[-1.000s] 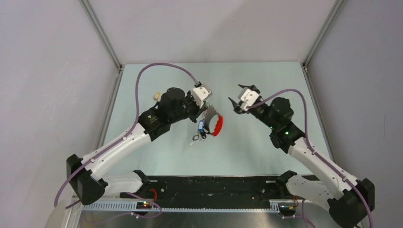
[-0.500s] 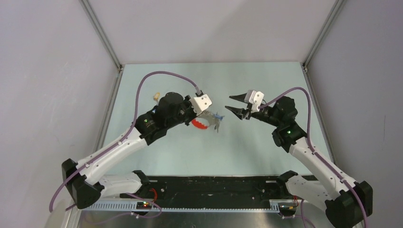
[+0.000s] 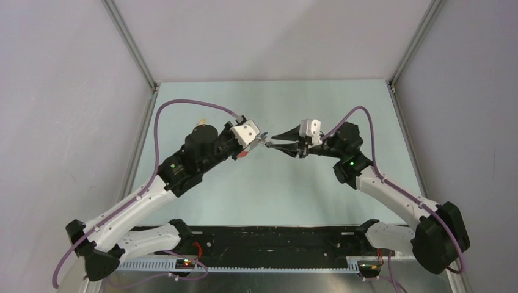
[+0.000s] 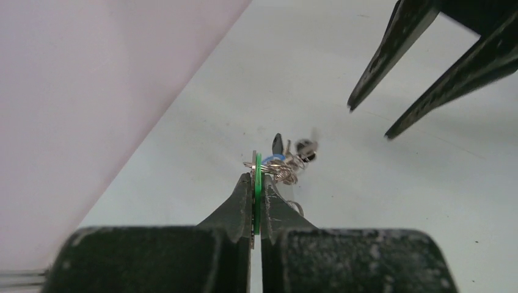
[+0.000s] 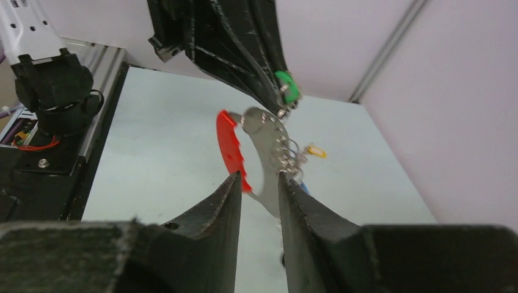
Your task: Remove the keys from the keyring
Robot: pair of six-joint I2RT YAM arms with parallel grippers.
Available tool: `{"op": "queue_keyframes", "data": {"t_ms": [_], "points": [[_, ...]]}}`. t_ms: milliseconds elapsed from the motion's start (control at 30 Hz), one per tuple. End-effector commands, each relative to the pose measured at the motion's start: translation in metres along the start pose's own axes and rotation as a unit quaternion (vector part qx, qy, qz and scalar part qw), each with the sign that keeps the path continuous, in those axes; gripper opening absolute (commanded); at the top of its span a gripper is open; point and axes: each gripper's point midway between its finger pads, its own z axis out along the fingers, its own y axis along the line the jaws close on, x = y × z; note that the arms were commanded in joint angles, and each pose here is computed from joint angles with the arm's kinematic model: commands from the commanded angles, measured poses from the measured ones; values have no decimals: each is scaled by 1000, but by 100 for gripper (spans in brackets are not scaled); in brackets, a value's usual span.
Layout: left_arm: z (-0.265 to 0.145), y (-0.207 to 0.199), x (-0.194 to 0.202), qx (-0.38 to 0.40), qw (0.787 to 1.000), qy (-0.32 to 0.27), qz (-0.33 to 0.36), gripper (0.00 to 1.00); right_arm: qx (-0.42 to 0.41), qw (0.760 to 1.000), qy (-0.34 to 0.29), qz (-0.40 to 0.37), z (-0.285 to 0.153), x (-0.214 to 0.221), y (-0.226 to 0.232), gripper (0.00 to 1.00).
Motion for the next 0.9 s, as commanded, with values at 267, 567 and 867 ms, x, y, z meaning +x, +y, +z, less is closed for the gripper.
{"op": "queue_keyframes", "data": {"t_ms": [267,567,867], "points": [[-13,-10,-45,32,993,-107,-23,0,-12,995,-86,-38,37,-21,5,28],[-18,-17,-52,52,990,-130,-22,0,-13,994,-103,-31,43,-23,3,27],[-19,-18,-52,54,989,-133,-22,0,-16,993,-112,-23,45,-25,3,16]]}}
